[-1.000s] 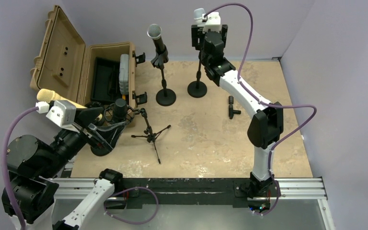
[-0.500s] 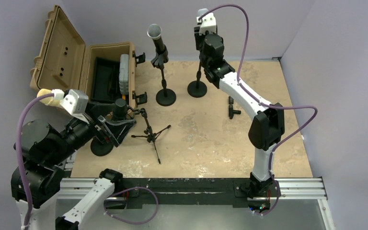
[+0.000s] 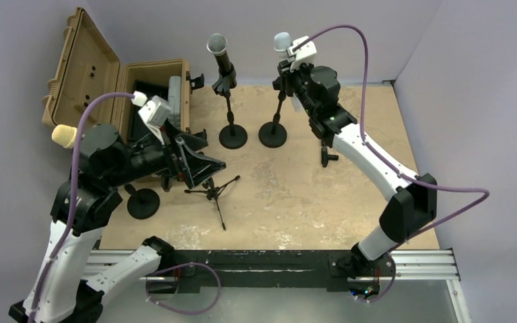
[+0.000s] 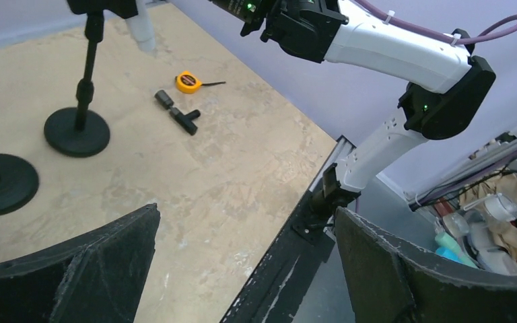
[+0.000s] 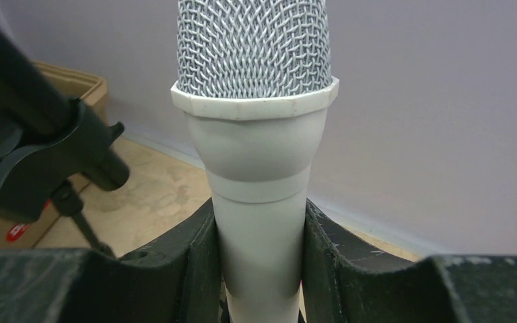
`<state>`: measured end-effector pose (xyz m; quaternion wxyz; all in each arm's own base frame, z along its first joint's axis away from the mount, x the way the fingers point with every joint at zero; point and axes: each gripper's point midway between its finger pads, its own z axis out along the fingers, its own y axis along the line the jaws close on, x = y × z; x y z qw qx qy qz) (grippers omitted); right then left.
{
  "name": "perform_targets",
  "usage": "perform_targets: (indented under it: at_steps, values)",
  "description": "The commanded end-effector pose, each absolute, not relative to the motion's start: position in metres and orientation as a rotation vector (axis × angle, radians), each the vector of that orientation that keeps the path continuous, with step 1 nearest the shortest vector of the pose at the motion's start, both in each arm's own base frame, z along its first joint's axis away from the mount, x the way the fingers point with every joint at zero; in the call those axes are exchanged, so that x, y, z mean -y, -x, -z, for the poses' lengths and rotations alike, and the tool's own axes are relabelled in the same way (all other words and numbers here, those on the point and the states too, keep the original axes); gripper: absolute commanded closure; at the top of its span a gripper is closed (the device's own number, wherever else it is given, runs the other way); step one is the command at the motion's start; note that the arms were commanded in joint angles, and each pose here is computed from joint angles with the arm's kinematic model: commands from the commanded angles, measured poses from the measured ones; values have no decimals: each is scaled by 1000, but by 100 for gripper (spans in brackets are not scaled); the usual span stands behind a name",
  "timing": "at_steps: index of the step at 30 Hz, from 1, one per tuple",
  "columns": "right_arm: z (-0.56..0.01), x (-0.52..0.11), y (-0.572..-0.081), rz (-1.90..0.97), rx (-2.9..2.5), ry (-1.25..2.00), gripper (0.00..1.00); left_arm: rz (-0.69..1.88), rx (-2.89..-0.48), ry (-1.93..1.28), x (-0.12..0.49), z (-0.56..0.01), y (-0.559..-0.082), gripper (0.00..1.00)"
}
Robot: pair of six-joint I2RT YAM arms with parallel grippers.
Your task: Remove the microphone from the stand
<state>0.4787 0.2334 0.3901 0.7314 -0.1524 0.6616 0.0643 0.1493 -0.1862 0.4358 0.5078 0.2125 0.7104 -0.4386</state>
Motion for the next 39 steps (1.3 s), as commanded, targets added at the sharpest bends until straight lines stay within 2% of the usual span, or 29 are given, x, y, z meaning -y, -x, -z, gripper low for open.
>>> perform_targets:
  at_steps: [1, 7, 11, 14, 20, 25, 39]
  values:
    - [-438, -246, -430, -332, -1314, 386, 100, 1095, -1630, -560, 212, -456, -151, 0]
    - [-457, -241, -393, -393, -1246, 442, 100, 1075, -1621, -614, 239, -457, -158, 1]
    - [-461, -249, -352, -494, -1184, 565, 100, 1052, -1623, -677, 259, -448, -156, 10]
    - [-452, -257, -327, -563, -1156, 653, 100, 960, -1623, -715, 267, -431, -161, 13]
    - [-429, -254, -297, -636, -1160, 680, 100, 909, -1571, -751, 287, -411, -169, 11]
    - [-431, -246, -276, -674, -1118, 666, 100, 891, -1483, -841, 311, -390, -178, 11]
    - [-437, -237, -253, -706, -1037, 651, 100, 698, -1262, -952, 337, -380, -228, 4]
